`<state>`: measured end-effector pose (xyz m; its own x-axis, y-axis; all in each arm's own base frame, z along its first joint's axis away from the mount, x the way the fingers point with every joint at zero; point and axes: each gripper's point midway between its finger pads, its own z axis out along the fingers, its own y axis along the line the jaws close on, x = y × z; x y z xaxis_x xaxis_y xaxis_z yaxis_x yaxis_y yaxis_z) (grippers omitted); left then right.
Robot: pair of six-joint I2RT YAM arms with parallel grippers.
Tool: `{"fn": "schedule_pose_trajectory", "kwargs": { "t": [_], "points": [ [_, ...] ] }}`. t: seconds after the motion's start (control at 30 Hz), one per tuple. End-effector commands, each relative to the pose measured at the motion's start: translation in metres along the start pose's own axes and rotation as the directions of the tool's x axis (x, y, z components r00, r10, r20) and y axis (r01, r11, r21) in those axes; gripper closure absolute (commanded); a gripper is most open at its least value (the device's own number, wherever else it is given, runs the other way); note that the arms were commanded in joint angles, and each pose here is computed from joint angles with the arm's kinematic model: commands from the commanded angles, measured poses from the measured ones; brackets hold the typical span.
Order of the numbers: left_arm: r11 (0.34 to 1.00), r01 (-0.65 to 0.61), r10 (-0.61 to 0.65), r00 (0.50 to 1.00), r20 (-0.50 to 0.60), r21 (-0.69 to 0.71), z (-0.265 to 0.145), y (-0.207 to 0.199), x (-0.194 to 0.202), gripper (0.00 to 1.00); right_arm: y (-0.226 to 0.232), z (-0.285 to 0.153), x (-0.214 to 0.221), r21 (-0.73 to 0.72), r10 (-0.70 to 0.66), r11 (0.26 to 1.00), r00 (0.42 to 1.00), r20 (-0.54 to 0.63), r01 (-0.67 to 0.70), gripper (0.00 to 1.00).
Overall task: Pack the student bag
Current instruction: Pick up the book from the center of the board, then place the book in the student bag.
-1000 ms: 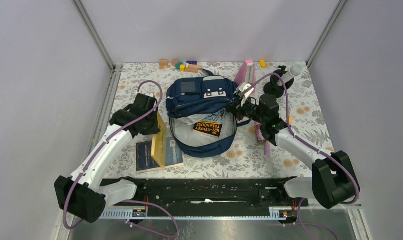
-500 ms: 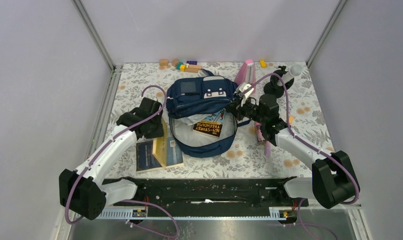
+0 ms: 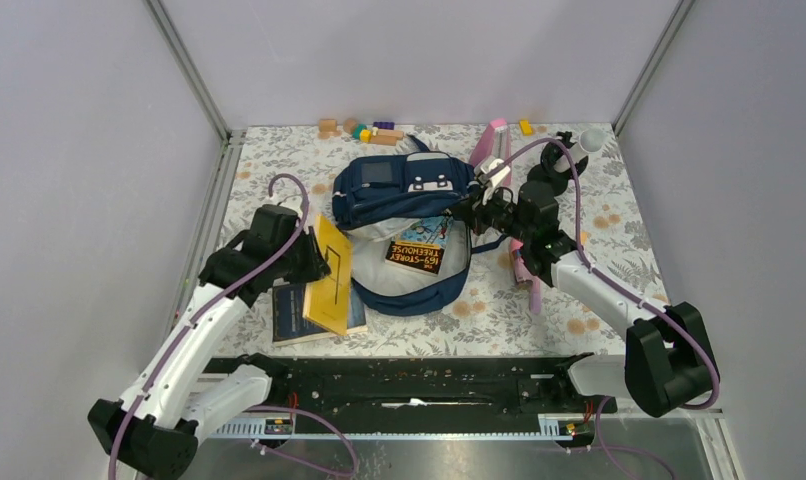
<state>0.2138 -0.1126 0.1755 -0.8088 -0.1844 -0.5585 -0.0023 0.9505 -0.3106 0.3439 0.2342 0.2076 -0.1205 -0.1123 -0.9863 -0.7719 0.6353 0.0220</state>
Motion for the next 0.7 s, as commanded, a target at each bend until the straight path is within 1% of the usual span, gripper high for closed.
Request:
{"fn": "schedule_pose_trajectory", "kwargs": {
  "t": [0.0,0.13,0.27,0.3,0.4,0.5,0.67],
  "points": [
    [0.952,0.003,0.001,1.0,-0.013,0.306,-0.039,-0.059,-0.006,1.0,-0.004,-0.005,-0.07,0.045,0.004,0.999,0.99,0.141,-0.011,1.0],
    [0.887,0.056,-0.036,0.998,-0.052,0.458,-0.055,-0.082,0.006,1.0,-0.007,-0.012,-0.078,0.08,0.0,0.997,0.989,0.149,-0.012,1.0],
    [0.773,0.167,-0.139,0.986,-0.094,0.612,-0.058,-0.106,0.014,1.0,-0.006,-0.016,-0.085,0.087,0.013,0.996,0.987,0.16,-0.028,1.0],
    [0.749,0.211,-0.176,0.977,-0.119,0.628,-0.054,-0.108,0.016,1.0,-0.006,-0.016,-0.086,0.087,0.021,0.996,0.986,0.163,-0.036,1.0],
    [0.707,0.278,-0.241,0.959,-0.148,0.65,-0.043,-0.11,0.022,1.0,-0.004,-0.018,-0.092,0.082,0.062,0.994,0.982,0.177,-0.078,1.0],
    [0.683,0.305,-0.276,0.949,-0.152,0.664,-0.038,-0.11,0.026,1.0,-0.007,-0.021,-0.098,0.107,0.085,0.988,0.977,0.195,-0.107,1.0],
    [0.631,0.332,-0.29,0.939,-0.183,0.701,-0.032,-0.118,0.032,1.0,-0.013,-0.028,-0.105,0.15,0.101,0.979,0.967,0.235,-0.139,1.0]
  ]
}}
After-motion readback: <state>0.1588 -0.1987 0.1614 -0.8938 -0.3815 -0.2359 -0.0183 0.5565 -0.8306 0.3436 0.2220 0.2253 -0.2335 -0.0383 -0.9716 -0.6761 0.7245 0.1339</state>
